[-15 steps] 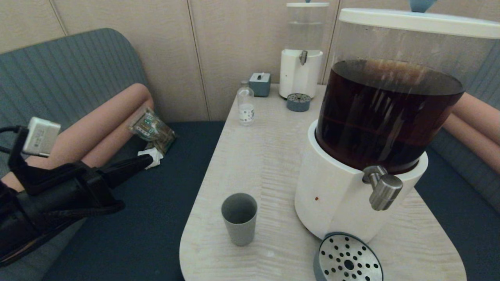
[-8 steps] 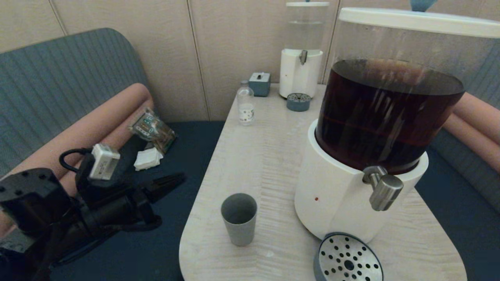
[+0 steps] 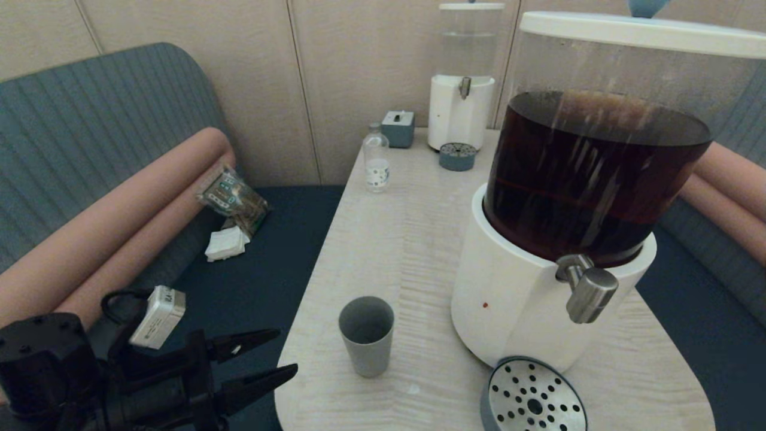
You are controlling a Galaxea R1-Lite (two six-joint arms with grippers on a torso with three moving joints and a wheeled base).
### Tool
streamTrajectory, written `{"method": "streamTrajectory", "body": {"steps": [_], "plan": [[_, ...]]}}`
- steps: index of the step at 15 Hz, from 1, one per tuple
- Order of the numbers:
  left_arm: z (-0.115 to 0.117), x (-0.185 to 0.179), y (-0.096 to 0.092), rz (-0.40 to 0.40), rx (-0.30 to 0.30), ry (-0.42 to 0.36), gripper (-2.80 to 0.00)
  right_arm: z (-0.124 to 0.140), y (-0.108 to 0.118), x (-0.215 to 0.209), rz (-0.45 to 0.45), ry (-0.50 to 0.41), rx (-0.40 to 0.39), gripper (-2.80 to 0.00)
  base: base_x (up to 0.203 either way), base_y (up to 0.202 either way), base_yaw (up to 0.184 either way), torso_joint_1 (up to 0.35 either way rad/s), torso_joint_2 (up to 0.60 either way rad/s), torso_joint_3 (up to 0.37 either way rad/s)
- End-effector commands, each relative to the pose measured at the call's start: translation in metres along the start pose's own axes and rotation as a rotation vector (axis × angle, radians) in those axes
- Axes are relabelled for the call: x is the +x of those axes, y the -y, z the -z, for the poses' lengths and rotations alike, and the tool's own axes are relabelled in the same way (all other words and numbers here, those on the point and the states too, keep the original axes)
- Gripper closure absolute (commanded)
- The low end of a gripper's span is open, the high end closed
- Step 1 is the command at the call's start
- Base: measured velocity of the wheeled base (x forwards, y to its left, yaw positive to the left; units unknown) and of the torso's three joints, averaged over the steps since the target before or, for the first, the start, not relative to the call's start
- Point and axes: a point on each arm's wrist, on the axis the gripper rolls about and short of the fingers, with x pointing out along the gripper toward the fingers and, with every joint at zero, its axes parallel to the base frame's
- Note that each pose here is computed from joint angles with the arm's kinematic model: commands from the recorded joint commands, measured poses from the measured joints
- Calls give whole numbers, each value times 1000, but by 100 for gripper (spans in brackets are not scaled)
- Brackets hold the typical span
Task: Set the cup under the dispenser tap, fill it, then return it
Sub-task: Pick up the cup
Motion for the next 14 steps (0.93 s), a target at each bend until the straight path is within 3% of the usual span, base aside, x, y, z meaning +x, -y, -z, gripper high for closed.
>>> {"method": "streamTrajectory", "body": {"steps": [1,6,9,14], "plan": [[-5,-9,3,-14,31,28,-280,3,0,0,-1,-4,-1,0,0,0,0,0,0,0],[7,0,-10,-14,47,-22,-280,3,0,0,-2,-4,-2,0,0,0,0,0,0,0],[16,10,-20,92,37,-45,-280,3,0,0,-2,-4,1,0,0,0,0,0,0,0],[15,28,-33,172,58,-37,-280,3,0,0,-1,-4,-1,0,0,0,0,0,0,0]]}}
